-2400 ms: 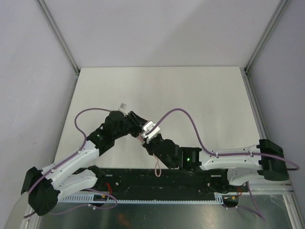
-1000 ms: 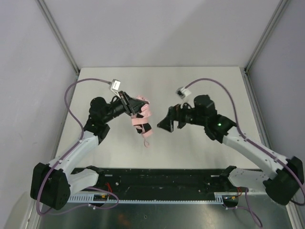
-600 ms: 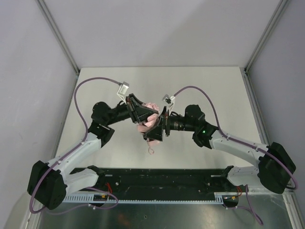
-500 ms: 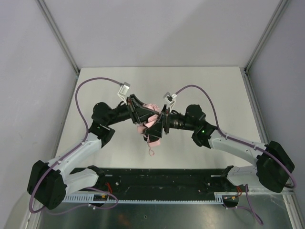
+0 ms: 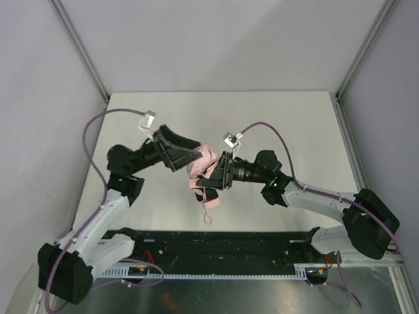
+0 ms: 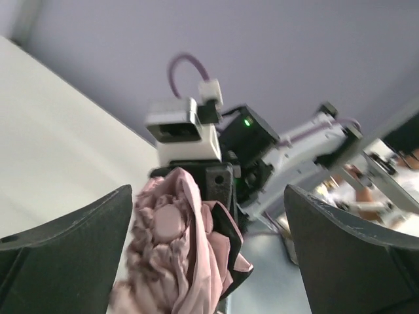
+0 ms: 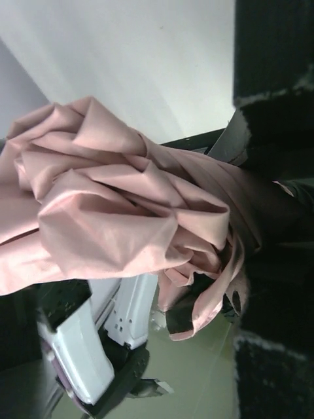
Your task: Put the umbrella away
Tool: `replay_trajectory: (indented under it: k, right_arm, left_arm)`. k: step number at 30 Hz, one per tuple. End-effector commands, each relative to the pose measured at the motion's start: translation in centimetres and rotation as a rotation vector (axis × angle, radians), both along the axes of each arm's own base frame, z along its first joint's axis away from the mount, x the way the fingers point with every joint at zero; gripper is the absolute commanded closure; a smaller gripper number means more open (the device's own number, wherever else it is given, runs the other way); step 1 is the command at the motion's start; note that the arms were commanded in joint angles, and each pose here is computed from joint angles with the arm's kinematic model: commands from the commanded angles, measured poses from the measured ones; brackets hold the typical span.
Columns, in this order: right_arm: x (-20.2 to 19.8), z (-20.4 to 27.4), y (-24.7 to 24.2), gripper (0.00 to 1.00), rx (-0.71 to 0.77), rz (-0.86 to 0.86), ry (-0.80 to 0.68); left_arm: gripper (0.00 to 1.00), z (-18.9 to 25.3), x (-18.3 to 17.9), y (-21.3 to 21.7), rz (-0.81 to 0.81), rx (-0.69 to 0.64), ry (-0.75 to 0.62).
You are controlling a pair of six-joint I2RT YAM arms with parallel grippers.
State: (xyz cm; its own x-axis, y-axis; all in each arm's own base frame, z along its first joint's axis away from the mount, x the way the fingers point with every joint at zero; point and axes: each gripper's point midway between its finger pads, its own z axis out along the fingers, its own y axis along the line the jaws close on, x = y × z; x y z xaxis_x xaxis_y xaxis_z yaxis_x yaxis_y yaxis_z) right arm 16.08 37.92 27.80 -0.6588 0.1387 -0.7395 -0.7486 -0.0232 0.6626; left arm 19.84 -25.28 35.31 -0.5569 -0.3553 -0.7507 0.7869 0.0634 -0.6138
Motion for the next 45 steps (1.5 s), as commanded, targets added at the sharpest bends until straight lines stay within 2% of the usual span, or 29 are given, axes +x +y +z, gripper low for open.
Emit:
replay_trajectory:
  k: [1, 5, 7, 11, 14, 19, 22, 25, 30, 33, 35, 37, 41, 45]
  right_arm:
    - [1.7, -0.7, -1.4, 0.92, -0.011, -0.079, 0.055]
    - [6.4, -3.2, -3.8, 0.88, -0.092, -0.258, 0.151]
    - [10.3, -5.0, -6.2, 0.86, -0.136, -0.396, 0.206]
    - [19.7, -9.5, -13.6, 0.85, -0.226, -0.738, 0.329]
    - [26.1, -11.6, -18.1, 0.85, -0.284, -0.910, 0.334]
    - [35.5, -13.4, -21.5, 0.87, -0.280, -0.976, 0.388]
    - [39.9, -16.0, -23.1, 0.86, -0.281, -1.004, 0.476]
    - [42.5, -18.1, -24.3, 0.77, -0.344, -1.033, 0.549]
    - [43.1, -20.3, -25.8, 0.53, -0.398, -1.052, 0.615]
    - [42.0, -20.1, -28.0, 0.36, -0.418, -1.079, 0.645]
    - [40.4, -20.0, -30.2, 0.30, -0.413, -1.088, 0.690]
    - [37.7, -19.9, -32.2, 0.23, -0.448, -1.103, 0.718]
    - [31.4, -18.3, -36.1, 0.18, -0.664, -1.230, 0.689]
    - [23.7, -18.4, -34.9, 0.17, -0.746, -1.246, 0.672]
  left_arm:
    - [0.01, 0.6, 1.8, 4.4, 0.153, -0.011, 0.024]
    - [0.01, -5.0, 5.8, 9.5, 0.401, 0.049, 0.243]
    - [0.01, -7.3, 6.3, 10.7, 0.434, 0.065, 0.303]
    - [0.01, -10.0, 5.7, 10.7, 0.406, 0.094, 0.353]
    - [0.01, -10.6, 4.8, 10.0, 0.384, 0.108, 0.334]
    - [0.01, -11.8, 2.0, 6.3, 0.221, 0.160, 0.313]
    - [0.01, -12.3, 0.3, 4.7, 0.142, 0.183, 0.294]
    - [0.01, -12.6, -0.9, 4.2, 0.088, 0.196, 0.278]
    - [0.00, -12.0, -2.1, 3.1, 0.022, 0.200, 0.252]
    - [0.01, -11.1, -2.7, 2.8, -0.010, 0.203, 0.207]
    - [0.01, -10.5, -3.1, 2.7, -0.031, 0.205, 0.170]
    - [0.01, -9.9, -3.5, 2.7, -0.046, 0.202, 0.141]
    - [0.01, -9.1, -3.6, 2.8, -0.044, 0.198, 0.108]
    - [0.01, -8.0, -3.4, 3.1, 0.006, 0.177, 0.068]
